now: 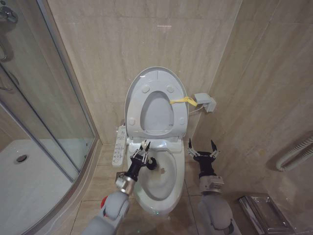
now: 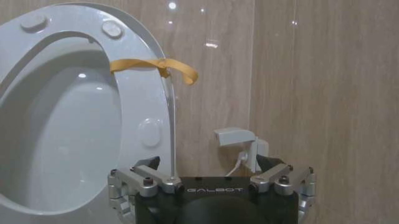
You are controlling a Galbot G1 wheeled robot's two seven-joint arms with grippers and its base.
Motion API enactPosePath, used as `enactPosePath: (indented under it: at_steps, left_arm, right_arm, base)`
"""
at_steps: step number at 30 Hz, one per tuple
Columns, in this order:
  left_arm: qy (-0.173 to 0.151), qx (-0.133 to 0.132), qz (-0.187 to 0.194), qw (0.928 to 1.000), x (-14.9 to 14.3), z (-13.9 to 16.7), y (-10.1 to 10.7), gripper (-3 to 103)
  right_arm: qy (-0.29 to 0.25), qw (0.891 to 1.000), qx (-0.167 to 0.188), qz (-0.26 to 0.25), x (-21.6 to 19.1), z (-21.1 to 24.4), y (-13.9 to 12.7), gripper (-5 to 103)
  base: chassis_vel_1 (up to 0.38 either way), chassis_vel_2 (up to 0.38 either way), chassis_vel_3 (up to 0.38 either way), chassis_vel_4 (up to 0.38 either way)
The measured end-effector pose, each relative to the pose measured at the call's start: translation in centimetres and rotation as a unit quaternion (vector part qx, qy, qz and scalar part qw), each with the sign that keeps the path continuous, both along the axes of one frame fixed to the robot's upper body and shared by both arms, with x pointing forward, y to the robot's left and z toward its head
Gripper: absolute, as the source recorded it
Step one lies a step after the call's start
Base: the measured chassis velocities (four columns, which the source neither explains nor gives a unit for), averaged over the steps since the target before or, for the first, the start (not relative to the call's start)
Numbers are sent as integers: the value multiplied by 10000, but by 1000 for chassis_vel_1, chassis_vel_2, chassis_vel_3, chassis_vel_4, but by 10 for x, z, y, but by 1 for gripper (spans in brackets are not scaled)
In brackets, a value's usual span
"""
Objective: Open the toilet lid, clean the toilet bowl with a toilet brush, close the toilet lid, and flush.
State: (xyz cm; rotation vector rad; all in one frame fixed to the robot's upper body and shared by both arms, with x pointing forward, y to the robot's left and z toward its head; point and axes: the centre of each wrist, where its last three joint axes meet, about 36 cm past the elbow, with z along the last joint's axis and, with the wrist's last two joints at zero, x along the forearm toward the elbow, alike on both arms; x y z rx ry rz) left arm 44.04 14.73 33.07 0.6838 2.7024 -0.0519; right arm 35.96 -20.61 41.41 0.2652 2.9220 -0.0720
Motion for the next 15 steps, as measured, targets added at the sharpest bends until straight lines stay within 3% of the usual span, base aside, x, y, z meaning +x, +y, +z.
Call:
enactPosePath:
  at_steps: [7,15]
  left_arm:
    - [240,238,-94,9994,48,-34,-12,19]
    - [563,354,-167,9976,66,-69,-23,19]
  right_arm:
    - [-1,10000,0,-1,0,0,0,100]
    - [-1,10000,1,-1,0,0,0,100]
  base:
    - [0,0,0,0]
    - [0,0,0,0]
